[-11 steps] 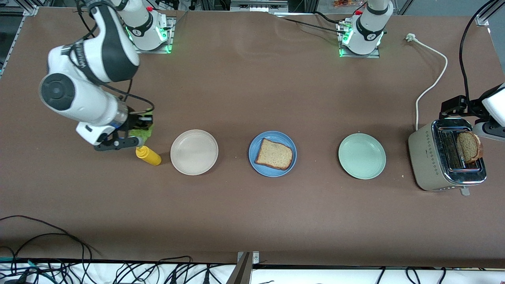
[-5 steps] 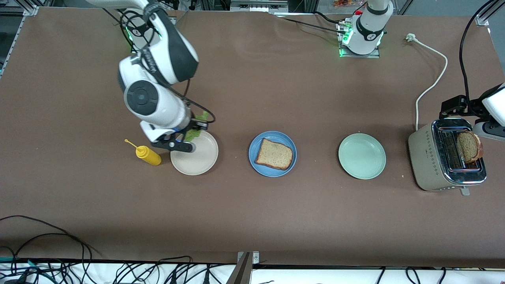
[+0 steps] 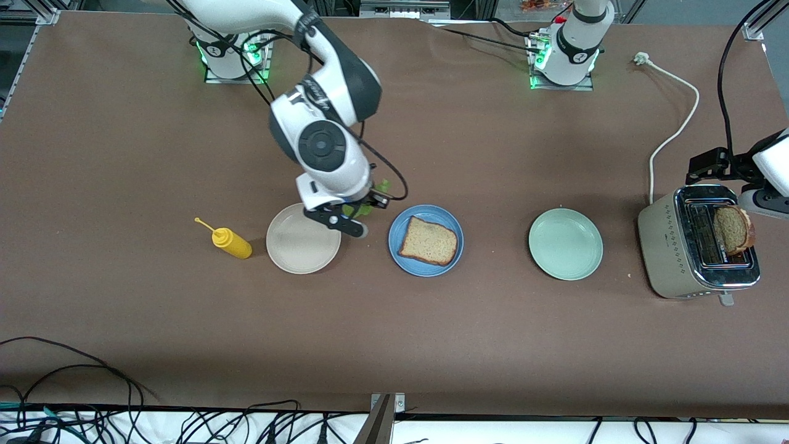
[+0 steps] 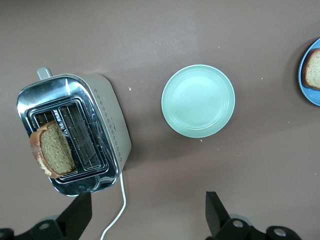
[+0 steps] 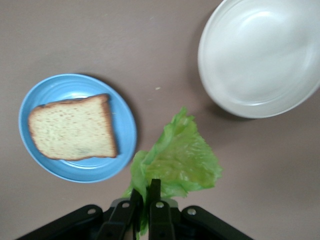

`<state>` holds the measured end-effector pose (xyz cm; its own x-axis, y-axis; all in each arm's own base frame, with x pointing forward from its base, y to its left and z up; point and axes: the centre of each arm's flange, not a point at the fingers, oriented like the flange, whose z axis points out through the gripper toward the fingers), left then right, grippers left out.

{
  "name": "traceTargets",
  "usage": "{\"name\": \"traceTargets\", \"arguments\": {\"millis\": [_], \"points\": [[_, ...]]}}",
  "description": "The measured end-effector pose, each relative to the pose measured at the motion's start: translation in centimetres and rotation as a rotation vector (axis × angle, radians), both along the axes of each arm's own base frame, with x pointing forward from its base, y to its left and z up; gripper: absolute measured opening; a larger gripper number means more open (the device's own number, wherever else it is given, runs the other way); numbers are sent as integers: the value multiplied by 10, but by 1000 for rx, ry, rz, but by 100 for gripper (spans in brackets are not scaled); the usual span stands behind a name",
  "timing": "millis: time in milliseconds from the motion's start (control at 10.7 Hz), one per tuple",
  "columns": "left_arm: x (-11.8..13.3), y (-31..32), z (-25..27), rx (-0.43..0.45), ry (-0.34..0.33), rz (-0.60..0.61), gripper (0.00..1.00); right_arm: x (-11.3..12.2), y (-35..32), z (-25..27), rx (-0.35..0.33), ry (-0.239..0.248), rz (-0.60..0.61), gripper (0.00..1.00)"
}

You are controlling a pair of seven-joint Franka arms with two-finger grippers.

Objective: Make sandwich in blue plate with both arms
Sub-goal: 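Carry the lettuce leaf over the bread on the blue plate, then lower the lettuce onto the bread and open the right gripper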

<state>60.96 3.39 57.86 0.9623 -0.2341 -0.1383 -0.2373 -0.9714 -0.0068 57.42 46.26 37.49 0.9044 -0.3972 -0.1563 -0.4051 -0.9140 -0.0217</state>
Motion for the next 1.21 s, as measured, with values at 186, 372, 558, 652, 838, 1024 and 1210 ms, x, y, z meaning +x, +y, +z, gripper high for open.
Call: {"name": "traceTargets", "arguments": {"millis": [186,372,558,652,838,1024,1210], "points": [[-1,0,0,0,8,0,100,-2,42,-31,40,-63,-95,8],[-1,0,0,0,9,0,100,1,65,-65,86,-117,-175,8],[-1,0,0,0,9,0,100,-1,81,-93,99,-131,-211,8],[-1,0,0,0,9,1,100,-6,91,-105,102,-133,-222,8],[-1,0,0,0,10,1,100,-17,107,-122,103,-142,-241,8],[-2,0,0,0,10,1,100,-22,112,-135,90,-161,-236,8],[-2,1,-1,1,10,3,100,-21,113,-141,89,-184,-228,8]]}}
